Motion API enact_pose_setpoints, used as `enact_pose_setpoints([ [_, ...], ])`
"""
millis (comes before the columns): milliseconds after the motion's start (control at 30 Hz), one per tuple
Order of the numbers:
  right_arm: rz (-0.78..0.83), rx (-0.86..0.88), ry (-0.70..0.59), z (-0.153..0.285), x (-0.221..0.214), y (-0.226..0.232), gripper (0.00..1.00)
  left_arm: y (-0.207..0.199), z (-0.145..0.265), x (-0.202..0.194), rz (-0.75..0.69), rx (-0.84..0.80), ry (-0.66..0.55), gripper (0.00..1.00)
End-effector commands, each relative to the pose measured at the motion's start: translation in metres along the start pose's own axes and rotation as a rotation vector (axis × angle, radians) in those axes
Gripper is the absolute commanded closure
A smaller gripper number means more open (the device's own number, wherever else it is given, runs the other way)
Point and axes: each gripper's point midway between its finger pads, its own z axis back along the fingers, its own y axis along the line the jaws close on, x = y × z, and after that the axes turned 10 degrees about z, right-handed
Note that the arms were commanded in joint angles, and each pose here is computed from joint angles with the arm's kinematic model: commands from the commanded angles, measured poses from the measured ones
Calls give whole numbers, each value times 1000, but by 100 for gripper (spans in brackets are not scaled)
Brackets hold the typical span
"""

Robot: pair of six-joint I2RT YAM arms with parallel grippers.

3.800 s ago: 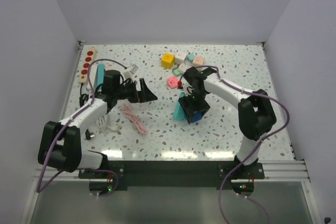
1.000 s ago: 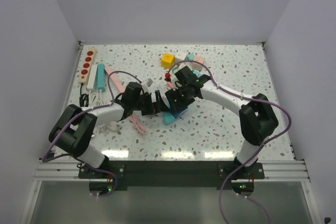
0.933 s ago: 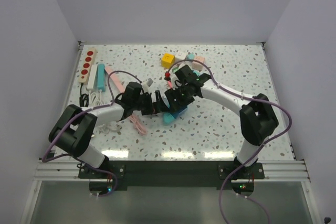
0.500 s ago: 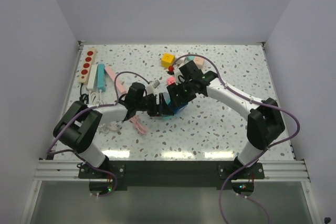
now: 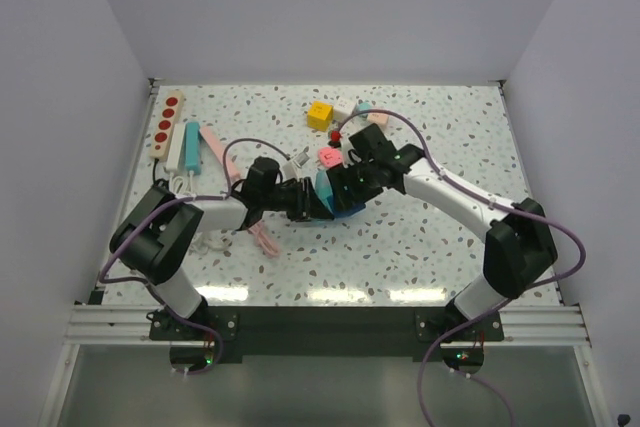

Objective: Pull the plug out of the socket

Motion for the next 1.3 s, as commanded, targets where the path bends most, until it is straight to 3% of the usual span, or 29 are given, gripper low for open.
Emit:
enact_pose_setpoints([
  [0, -12, -27, -256, 49, 50, 8, 100, 12, -7, 7, 6, 53, -32, 100],
  [267, -16, -72, -380, 125, 35, 11, 100, 37, 0, 16, 19, 169, -85, 100],
  [467, -33, -112, -436, 158, 20, 6, 100, 27, 3, 31, -22, 193, -106, 100],
  [600, -53, -120, -374, 138, 5, 1, 100, 18, 0, 41, -38, 187, -108, 100],
  [700, -87, -65, -408, 120, 14, 7, 100, 12, -1, 47, -41, 178, -120, 100],
  [933, -212, -174, -387, 88, 32, -19, 100, 21, 3, 58, 1, 251, -188, 100],
  [1100, -240, -348, -295, 114, 22, -44, 100, 31, 14, 71, 28, 350, -271, 100],
  [1267, -219, -404, -329, 125, 12, -61, 100, -10, 22, 86, -49, 223, -331, 100],
])
